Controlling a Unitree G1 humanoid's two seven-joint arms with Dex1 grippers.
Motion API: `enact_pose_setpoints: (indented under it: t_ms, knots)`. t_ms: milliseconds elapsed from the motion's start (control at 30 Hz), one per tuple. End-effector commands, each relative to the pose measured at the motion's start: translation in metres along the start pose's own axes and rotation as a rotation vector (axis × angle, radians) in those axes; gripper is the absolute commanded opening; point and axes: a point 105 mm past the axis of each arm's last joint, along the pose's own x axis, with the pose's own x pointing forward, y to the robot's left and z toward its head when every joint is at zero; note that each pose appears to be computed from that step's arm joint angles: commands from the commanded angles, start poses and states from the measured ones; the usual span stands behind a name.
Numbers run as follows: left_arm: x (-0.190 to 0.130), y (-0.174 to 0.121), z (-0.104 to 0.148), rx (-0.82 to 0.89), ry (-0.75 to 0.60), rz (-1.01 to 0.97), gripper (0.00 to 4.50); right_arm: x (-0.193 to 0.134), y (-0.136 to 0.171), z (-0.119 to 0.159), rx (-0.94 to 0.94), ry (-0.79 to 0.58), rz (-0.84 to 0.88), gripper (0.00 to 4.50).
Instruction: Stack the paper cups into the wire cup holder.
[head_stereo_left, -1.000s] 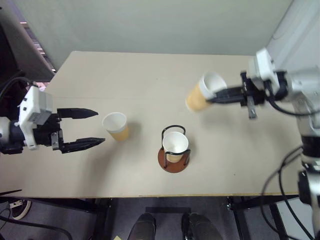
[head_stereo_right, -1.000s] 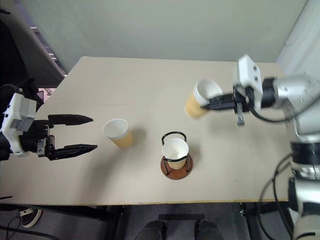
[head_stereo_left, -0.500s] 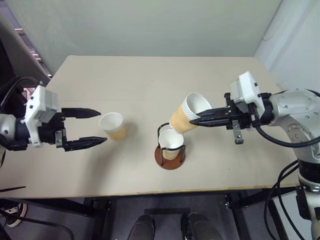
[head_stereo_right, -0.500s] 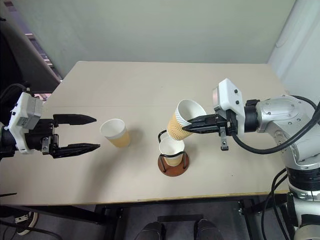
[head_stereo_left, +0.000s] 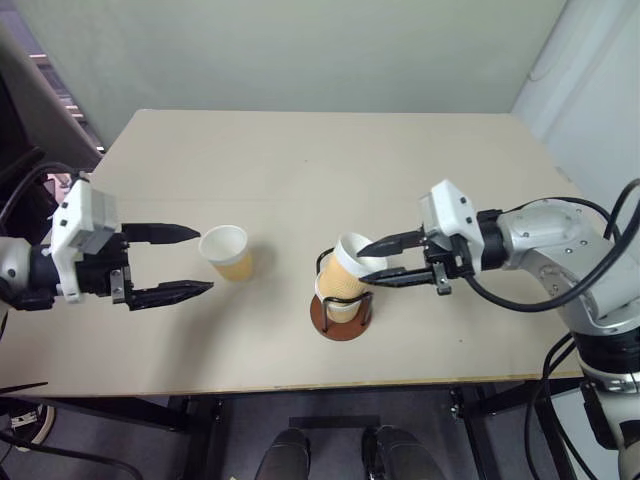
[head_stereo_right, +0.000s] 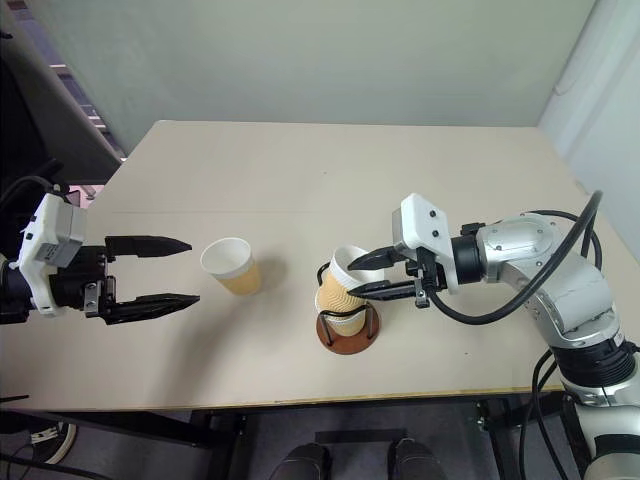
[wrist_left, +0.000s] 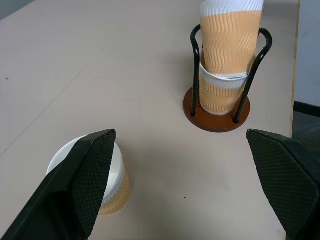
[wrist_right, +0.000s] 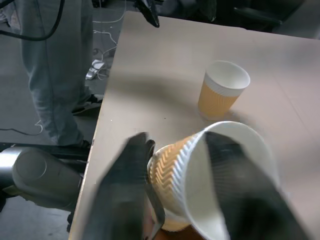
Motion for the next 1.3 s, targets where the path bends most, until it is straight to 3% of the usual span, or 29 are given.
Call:
enact_pose_setpoints:
  t_ms: [33, 167, 400, 633, 867, 1033, 1300]
  knots:
    - [-0.005, 0.0, 0.012, 0.051, -0.016, 0.011, 4.5, -0.002, -0.001, 0.005, -0.036, -0.005, -0.009, 3.15]
    - [-0.008, 0.012, 0.011, 0.086, 0.024, 0.055, 4.5, -0.017, -0.009, 0.009, -0.048, -0.012, -0.046, 4.47]
    - [0.001, 0.051, -0.022, 0.203, 0.266, 0.164, 4.5, -0.054, 0.0, 0.033, -0.028, -0.168, -0.009, 4.47]
    - [0.044, 0.068, -0.032, 0.271, 0.29, 0.099, 4.5, -0.048, -0.001, 0.027, -0.03, -0.135, -0.045, 4.47]
    - [0.076, 0.056, -0.042, 0.275, 0.327, -0.047, 4.5, -0.049, -0.01, 0.024, -0.031, -0.109, -0.137, 4.47]
    - [0.077, 0.053, -0.046, 0.29, 0.348, -0.074, 3.24, -0.051, -0.012, 0.022, -0.031, -0.094, -0.162, 4.5]
    - [0.081, 0.046, -0.03, 0.297, 0.26, -0.127, 0.23, -0.054, -0.008, 0.029, -0.031, -0.112, -0.148, 4.5]
